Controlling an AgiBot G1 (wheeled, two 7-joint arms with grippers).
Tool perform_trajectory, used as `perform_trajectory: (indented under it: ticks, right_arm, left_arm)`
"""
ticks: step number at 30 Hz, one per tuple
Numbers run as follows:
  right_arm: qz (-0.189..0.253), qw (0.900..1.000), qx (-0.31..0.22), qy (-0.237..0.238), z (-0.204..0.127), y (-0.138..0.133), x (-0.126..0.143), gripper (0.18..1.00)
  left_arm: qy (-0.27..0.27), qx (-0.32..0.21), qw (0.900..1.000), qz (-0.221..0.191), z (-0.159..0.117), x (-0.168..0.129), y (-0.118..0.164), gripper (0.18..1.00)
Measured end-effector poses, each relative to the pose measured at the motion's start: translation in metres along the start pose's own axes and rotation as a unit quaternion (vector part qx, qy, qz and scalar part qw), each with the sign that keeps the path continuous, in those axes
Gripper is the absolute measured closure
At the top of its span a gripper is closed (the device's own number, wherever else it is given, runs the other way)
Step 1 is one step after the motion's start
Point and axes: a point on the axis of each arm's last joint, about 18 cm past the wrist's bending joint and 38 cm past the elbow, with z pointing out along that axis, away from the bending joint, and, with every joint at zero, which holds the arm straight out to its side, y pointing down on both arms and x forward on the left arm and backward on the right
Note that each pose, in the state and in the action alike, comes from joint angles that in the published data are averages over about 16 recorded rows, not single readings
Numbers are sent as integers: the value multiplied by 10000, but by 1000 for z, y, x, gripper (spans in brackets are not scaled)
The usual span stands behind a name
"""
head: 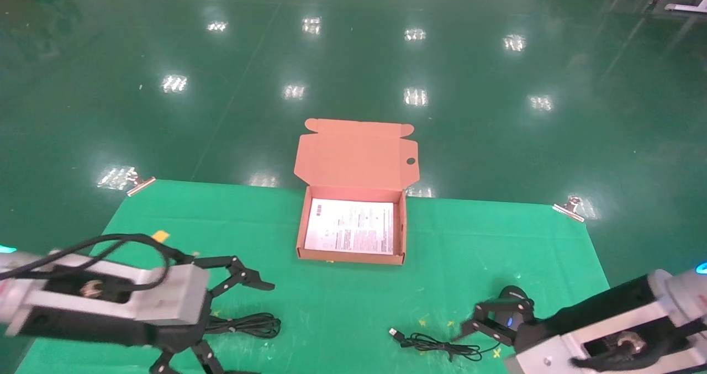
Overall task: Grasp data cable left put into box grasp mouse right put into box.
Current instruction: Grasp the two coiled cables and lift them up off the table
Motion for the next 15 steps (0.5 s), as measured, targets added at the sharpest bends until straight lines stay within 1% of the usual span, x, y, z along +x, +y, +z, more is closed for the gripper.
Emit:
perform_trajectory:
  ticks: [3, 8, 11, 15]
  right_arm:
    - [-253, 9978, -521, -309, 5, 7, 3, 178]
    - [-543, 9877, -1274, -727, 12, 20, 9, 178]
    - [-620, 9808, -1626, -881, 17, 27, 11, 178]
    - [-599, 9738, -1981, -941, 25, 37, 14, 178]
  left_arm:
    - [67, -432, 9986, 298, 8, -6, 7, 183]
    - [162, -1087, 9916, 675, 22, -14, 19, 183]
    - [197, -1407, 9868, 774, 30, -17, 28, 183]
    - [201, -1751, 9812, 786, 41, -20, 42, 183]
